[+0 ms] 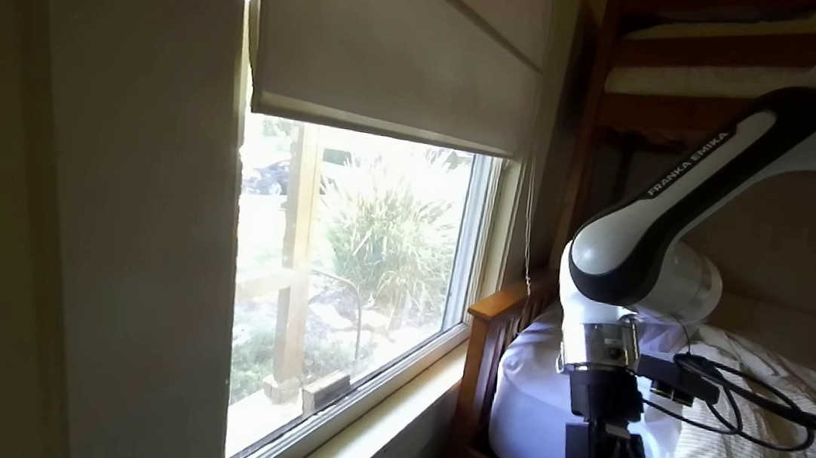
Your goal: Move the brown table to the right
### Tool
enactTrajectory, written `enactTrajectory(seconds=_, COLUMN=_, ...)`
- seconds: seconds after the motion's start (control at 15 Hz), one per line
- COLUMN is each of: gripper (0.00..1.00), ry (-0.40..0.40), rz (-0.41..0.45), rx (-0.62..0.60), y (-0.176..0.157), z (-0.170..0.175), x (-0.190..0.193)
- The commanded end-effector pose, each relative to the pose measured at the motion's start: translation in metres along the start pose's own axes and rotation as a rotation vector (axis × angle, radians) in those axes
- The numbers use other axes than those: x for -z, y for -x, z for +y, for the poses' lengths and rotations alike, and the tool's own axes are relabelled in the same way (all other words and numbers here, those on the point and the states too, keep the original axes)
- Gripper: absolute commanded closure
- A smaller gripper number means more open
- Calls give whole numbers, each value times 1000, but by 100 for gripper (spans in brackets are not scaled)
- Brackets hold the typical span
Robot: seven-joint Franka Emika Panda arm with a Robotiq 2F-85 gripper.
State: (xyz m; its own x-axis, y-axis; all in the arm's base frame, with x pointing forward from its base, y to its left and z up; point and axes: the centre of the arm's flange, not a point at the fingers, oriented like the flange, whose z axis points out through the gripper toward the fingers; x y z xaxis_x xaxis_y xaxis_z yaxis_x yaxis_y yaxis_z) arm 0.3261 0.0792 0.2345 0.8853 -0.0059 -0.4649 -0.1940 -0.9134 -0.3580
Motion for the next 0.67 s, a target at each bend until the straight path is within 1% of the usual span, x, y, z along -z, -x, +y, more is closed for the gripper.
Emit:
enactTrajectory(seconds=0.0, gripper=0, ry=-28, rz=3, rx=14, y=-4, z=4, x=-2)
enactTrajectory(seconds=0.07, gripper=0, ry=-65, rz=17, rx=24, y=-9, z=10, x=-6)
enactTrajectory(seconds=0.2, gripper=0, ry=-155, rz=17, rx=49, y=-15, z=19, x=-16)
enactTrajectory(seconds=0.4, gripper=0, ry=-290, rz=79, rx=66, y=-26, z=32, x=-36)
enactTrajectory(seconds=0.53, gripper=0, ry=-324, rz=115, rx=60, y=-37, z=39, x=-53)
enactTrajectory(seconds=0.6, gripper=0, ry=-346, rz=111, rx=62, y=-43, z=42, x=-65)
